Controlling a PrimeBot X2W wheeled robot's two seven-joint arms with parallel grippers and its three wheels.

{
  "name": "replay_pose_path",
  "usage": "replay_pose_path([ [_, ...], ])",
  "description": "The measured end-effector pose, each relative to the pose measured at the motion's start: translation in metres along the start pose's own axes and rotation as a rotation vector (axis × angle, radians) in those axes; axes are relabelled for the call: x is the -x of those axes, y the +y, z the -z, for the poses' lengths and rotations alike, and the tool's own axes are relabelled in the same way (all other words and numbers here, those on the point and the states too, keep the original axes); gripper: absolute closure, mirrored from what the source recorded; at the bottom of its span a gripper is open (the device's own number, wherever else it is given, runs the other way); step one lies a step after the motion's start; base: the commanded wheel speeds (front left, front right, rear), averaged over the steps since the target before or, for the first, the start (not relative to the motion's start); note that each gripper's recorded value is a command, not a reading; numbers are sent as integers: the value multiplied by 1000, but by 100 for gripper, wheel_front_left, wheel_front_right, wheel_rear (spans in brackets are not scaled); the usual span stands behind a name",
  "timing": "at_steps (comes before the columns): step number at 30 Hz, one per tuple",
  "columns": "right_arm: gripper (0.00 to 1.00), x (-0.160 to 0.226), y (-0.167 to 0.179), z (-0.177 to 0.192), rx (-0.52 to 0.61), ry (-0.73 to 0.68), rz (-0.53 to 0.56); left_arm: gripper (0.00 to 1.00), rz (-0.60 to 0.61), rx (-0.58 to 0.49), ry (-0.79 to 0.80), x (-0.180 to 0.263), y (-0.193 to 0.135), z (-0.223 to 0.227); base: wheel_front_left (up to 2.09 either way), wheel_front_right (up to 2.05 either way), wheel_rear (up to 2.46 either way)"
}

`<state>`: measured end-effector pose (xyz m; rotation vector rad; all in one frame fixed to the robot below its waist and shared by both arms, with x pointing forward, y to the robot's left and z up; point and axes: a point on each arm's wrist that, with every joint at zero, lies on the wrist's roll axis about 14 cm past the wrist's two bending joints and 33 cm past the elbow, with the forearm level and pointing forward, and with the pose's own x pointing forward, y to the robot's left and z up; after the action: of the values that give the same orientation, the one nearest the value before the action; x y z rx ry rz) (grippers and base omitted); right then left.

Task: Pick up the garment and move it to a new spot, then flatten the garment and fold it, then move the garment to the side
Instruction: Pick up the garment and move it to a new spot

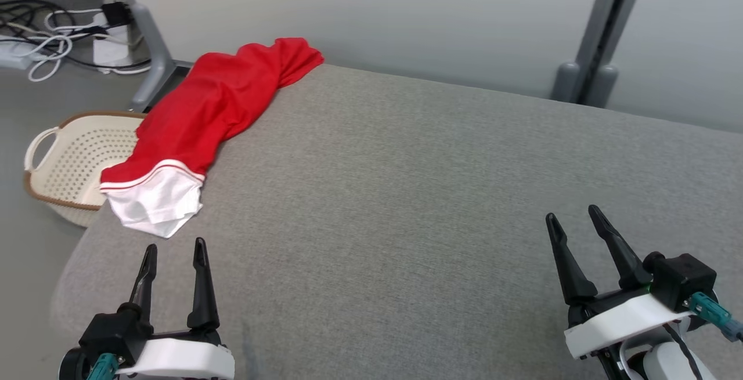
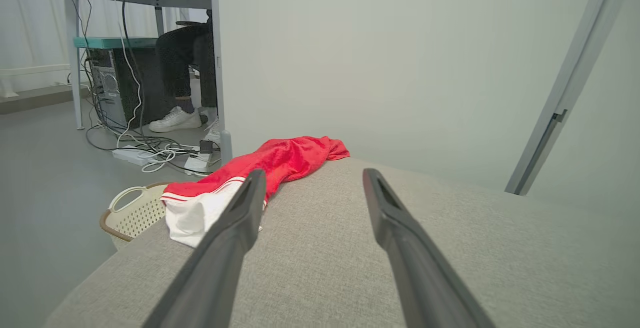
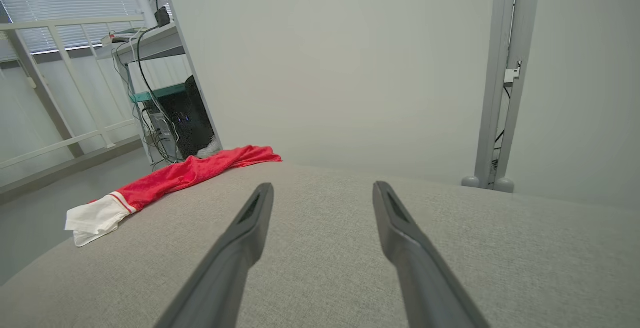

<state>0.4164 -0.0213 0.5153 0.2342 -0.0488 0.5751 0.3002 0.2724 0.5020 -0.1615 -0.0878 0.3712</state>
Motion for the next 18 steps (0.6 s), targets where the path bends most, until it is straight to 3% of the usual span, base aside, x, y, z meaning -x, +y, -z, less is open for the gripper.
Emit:
replay_pose_path([
  [9, 0, -24, 41, 12, -14, 28, -133, 0, -123, -7, -13, 23, 39, -7, 0, 0, 0],
  [18, 0, -25, 43, 15, -15, 36, -150, 0, -129, -6, -1, 19, 41, -3, 0, 0, 0],
])
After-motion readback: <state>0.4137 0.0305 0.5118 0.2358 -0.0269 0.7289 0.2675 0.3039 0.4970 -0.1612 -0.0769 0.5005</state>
